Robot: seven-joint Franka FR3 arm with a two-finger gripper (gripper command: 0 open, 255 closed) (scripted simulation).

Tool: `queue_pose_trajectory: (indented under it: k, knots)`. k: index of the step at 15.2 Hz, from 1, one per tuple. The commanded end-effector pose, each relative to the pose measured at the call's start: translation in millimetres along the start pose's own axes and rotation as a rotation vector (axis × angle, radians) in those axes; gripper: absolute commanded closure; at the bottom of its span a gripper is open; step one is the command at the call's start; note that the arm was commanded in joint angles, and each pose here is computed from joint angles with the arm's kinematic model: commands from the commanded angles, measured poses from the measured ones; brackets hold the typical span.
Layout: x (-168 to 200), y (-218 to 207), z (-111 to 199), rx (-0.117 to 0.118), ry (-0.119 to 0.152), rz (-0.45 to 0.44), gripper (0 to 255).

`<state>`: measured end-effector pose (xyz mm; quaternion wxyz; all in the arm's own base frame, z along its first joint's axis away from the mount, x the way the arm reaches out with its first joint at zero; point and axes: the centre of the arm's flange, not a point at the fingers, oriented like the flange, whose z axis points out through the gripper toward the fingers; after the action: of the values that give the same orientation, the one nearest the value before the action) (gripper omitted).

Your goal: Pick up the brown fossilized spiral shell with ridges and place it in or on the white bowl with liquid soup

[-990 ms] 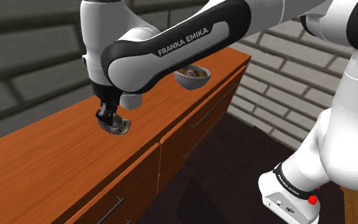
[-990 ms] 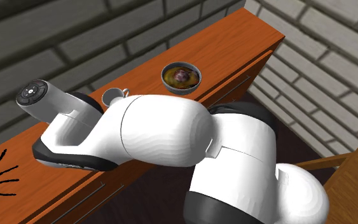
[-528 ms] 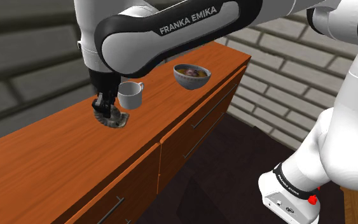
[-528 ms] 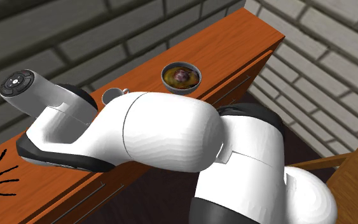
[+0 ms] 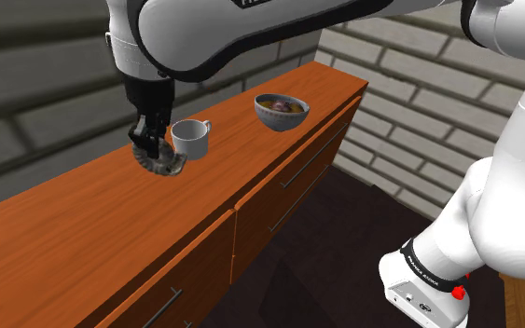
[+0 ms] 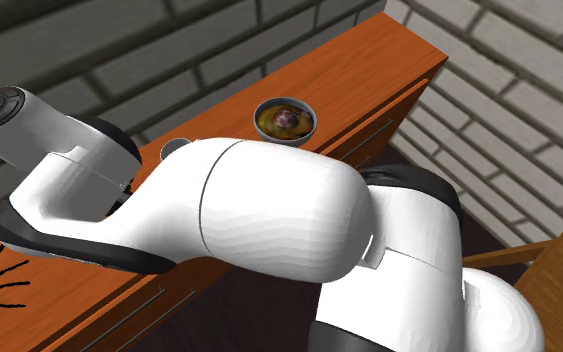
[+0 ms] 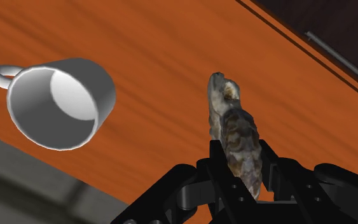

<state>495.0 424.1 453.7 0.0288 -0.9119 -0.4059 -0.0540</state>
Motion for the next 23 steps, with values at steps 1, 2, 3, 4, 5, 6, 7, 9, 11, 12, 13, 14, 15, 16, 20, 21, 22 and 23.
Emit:
queue_pose_trajectory:
  k: [1,2,3,4,5,6,7,9,11,12,13,14,15,16,20,21,22,23]
  knots:
    - [1,0,-11,0.0,0.0,0.0,255]
    - [2,0,-16,0.0,0.0,0.0,255]
    - [3,0,-21,0.0,0.0,0.0,255]
    - [3,0,-26,0.0,0.0,0.0,255]
    - [4,0,-32,0.0,0.0,0.0,255]
    - [4,0,-37,0.0,0.0,0.0,255]
    - [5,0,-42,0.0,0.0,0.0,255]
    - [6,0,-53,0.0,0.0,0.0,255]
    - [8,0,-63,0.0,0.0,0.0,255]
    - [8,0,-68,0.0,0.0,0.0,255]
    - [8,0,-69,0.0,0.0,0.0,255]
    - [1,11,-71,0.0,0.0,0.0,255]
    - [-7,21,-73,0.0,0.0,0.0,255]
    - [-14,32,-74,0.0,0.0,0.0,255]
    - [-45,75,-81,0.0,0.0,0.0,255]
    - [-52,85,-83,0.0,0.0,0.0,255]
    - [-60,96,-85,0.0,0.0,0.0,255]
    - [-67,107,-86,0.0,0.0,0.0,255]
